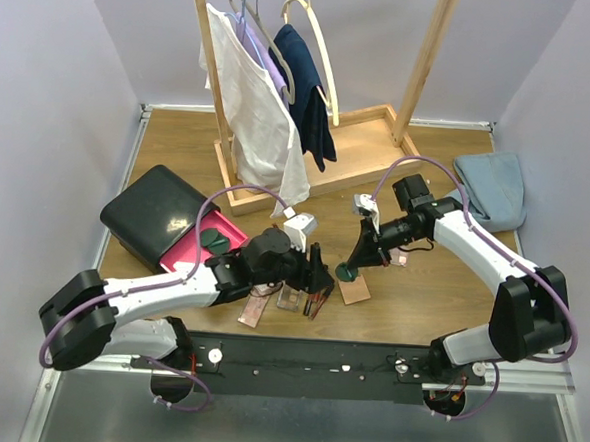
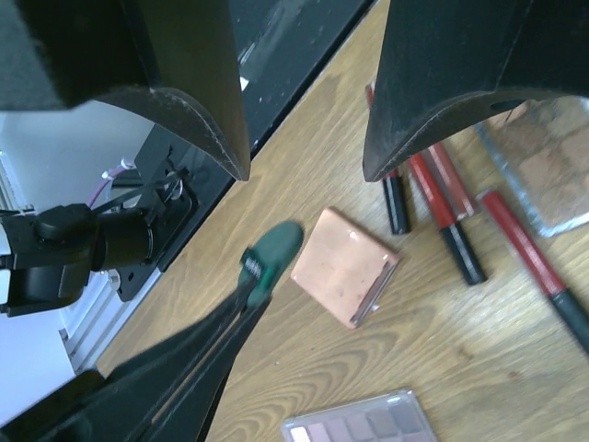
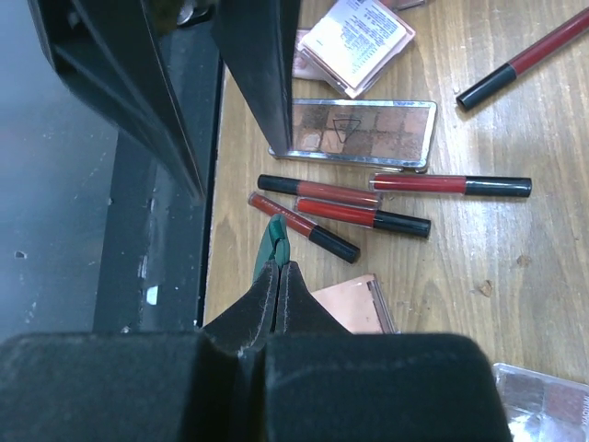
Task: Organize the makeup
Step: Pick up the makeup tool from the corner of the board.
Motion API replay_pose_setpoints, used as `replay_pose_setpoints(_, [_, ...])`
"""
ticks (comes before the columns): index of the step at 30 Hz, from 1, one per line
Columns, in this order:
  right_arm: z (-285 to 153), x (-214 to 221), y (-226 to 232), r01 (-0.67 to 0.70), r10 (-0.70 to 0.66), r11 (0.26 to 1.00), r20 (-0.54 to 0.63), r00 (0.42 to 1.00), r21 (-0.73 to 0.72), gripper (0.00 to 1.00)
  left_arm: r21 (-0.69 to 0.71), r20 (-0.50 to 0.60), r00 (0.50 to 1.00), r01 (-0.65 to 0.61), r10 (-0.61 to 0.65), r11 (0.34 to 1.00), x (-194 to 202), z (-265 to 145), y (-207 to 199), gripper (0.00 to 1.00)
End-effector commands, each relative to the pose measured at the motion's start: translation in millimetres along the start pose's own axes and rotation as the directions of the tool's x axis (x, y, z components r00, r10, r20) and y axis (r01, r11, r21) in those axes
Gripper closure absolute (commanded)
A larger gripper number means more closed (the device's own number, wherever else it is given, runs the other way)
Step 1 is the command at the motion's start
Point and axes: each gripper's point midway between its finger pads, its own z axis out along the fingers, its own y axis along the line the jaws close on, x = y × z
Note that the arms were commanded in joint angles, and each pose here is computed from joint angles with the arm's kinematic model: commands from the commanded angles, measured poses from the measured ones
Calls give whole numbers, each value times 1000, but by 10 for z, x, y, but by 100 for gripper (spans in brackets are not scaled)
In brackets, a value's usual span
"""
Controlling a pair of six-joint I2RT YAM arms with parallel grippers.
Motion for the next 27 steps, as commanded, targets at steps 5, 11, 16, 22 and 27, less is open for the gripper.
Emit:
replay_pose_setpoints(5, [-4, -7, 90, -9, 11, 999, 28, 1000, -49, 99, 39, 34, 998, -63, 61, 997, -202, 297, -238, 45])
replay_pose_setpoints(11, [-6, 1, 99, -6, 7, 999, 28, 1000, -54, 99, 43, -6, 997, -79, 80, 996, -169, 411, -250, 69])
replay_pose_setpoints(16, [-14, 6, 82, -6, 7, 999, 23, 1000, -43, 92, 19, -11, 996, -83, 84, 996, -173, 398, -215, 100])
replay_pose_setpoints(22, [-45, -19, -23, 28, -29, 999, 25, 999, 38, 0, -103, -32, 994, -108, 105, 989, -131, 191, 15, 100])
replay_pose_setpoints(27, [-151, -49, -138, 55, -58, 982, 12, 998, 179, 0, -230, -11, 993, -113, 114, 967, -171, -202, 214, 100])
